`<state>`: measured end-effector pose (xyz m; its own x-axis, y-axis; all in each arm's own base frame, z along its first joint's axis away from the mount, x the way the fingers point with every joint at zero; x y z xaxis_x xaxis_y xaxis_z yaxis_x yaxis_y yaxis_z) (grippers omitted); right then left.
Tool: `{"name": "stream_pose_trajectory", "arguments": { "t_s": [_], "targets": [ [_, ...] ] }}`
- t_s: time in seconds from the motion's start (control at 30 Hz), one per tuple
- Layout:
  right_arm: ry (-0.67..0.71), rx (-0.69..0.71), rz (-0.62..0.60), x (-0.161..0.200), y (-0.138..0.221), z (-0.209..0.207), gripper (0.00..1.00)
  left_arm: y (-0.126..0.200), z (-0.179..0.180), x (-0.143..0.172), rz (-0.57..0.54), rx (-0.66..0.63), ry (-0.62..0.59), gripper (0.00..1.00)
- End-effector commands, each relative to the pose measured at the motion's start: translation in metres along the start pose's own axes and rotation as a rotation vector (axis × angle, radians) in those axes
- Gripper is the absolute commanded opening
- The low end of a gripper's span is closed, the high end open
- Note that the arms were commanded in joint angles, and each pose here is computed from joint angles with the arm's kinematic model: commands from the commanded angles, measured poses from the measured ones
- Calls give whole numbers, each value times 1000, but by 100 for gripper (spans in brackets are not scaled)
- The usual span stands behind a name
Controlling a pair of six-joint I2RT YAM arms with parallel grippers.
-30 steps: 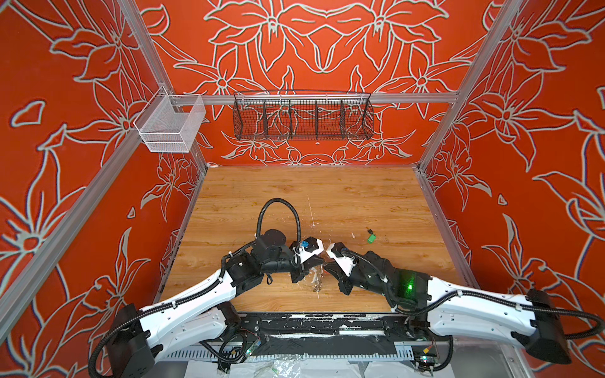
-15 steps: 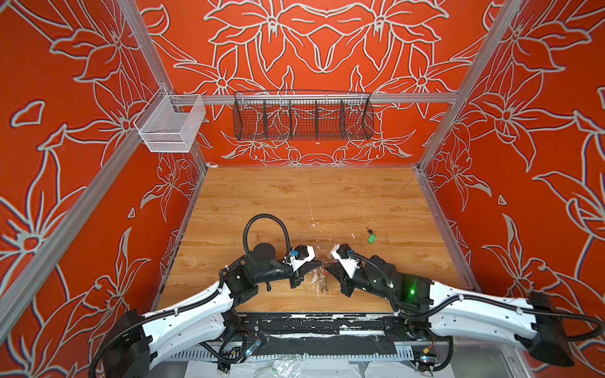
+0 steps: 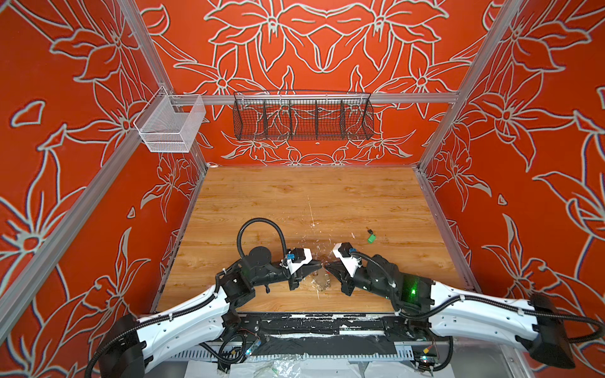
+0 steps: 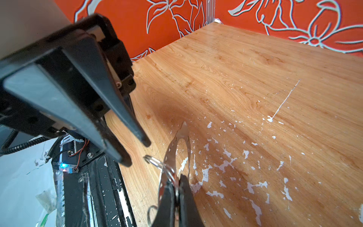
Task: Attach keys to a key ring
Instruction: Insert the key into the keyring.
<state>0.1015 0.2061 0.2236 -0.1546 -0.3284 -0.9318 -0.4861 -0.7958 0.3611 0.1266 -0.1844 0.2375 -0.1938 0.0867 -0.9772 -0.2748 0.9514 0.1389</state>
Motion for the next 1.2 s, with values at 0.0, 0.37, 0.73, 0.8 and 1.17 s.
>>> {"name": "stream_pose_trajectory", "arguments": {
  "t_s": [0.0, 0.37, 0.73, 0.8, 1.17],
  "targets": [
    [-7, -1, -31, -18, 4, -1, 0, 1, -3, -4, 34, 8, 5, 30],
    [1, -1, 20, -24, -1, 0, 0, 0, -2, -13, 159, -70, 42, 49],
    [10, -15, 19, -29, -1, 2, 0, -14, 5, -19, 236, -106, 42, 26],
    [13, -16, 19, -29, -2, 2, 0, -15, 6, -18, 238, -110, 43, 19],
    [-11, 44, 22, -25, -3, -2, 0, -13, 5, -20, 203, -120, 32, 0]
  ]
}}
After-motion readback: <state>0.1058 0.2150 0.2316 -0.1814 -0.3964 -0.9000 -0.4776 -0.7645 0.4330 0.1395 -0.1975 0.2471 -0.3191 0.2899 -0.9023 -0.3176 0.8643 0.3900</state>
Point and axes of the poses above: each gripper's point midway between its finger pads, its own y axis back along the fingers, its own z axis along the line the jaws close on, x = y × z, the point moved 10 cm from there along y, back along the fingers, and after that the axes turned 14 degrees about y, right-handed, at the moved point
